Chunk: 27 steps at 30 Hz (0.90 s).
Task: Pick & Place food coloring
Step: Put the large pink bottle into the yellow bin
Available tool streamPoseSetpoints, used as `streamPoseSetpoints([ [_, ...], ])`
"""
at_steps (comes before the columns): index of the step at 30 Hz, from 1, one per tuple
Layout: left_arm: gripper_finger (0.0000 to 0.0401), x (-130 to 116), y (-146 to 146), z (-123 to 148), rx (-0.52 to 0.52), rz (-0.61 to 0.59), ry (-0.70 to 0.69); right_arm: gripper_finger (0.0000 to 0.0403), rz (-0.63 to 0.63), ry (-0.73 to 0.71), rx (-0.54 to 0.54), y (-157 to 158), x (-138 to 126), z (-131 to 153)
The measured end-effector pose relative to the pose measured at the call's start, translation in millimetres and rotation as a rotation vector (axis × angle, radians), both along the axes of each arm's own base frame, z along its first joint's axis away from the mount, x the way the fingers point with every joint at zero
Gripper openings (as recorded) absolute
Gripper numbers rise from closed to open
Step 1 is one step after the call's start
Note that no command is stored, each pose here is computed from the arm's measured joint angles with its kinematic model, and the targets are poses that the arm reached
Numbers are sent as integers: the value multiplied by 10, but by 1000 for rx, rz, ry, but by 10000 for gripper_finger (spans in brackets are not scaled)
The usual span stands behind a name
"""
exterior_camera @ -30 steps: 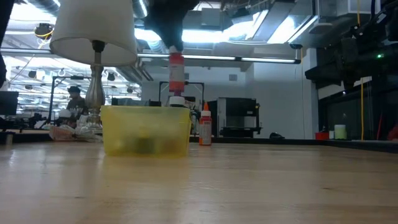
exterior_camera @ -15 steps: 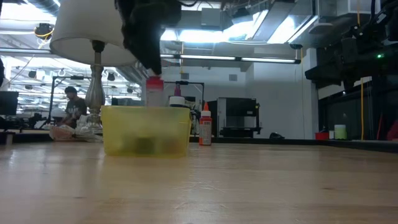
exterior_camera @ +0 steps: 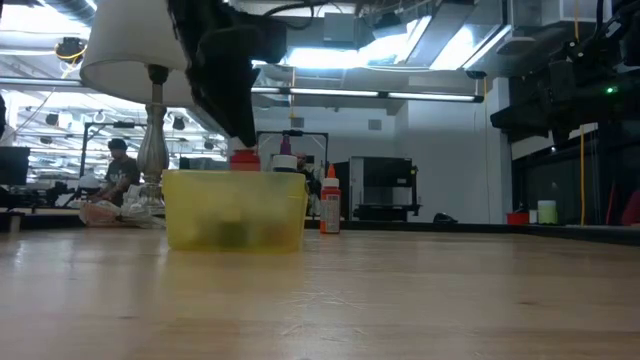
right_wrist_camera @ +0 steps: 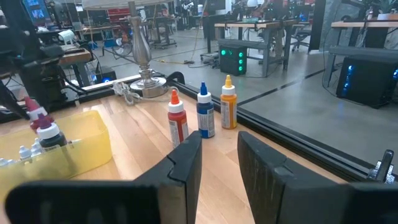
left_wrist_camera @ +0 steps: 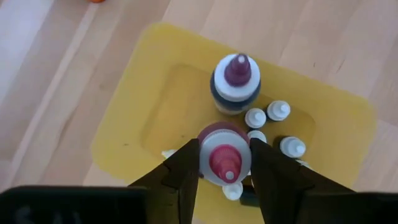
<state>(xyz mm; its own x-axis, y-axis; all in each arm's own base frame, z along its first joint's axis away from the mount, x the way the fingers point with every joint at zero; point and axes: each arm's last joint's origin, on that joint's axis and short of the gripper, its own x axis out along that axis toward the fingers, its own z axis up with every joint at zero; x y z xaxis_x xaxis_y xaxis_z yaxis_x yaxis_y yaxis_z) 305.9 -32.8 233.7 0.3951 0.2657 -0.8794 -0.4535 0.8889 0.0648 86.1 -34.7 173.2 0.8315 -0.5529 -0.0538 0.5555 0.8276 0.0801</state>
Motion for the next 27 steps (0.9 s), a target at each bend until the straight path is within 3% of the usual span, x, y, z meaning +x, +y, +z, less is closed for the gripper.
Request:
streamPoseSetpoints([
  [14,147,2,54,-101,-44,-85,14,106,0,0,0,0,0,0],
  [27,166,37,170,-2,-44,-65,10,106,0,1,0,0,0,-1],
])
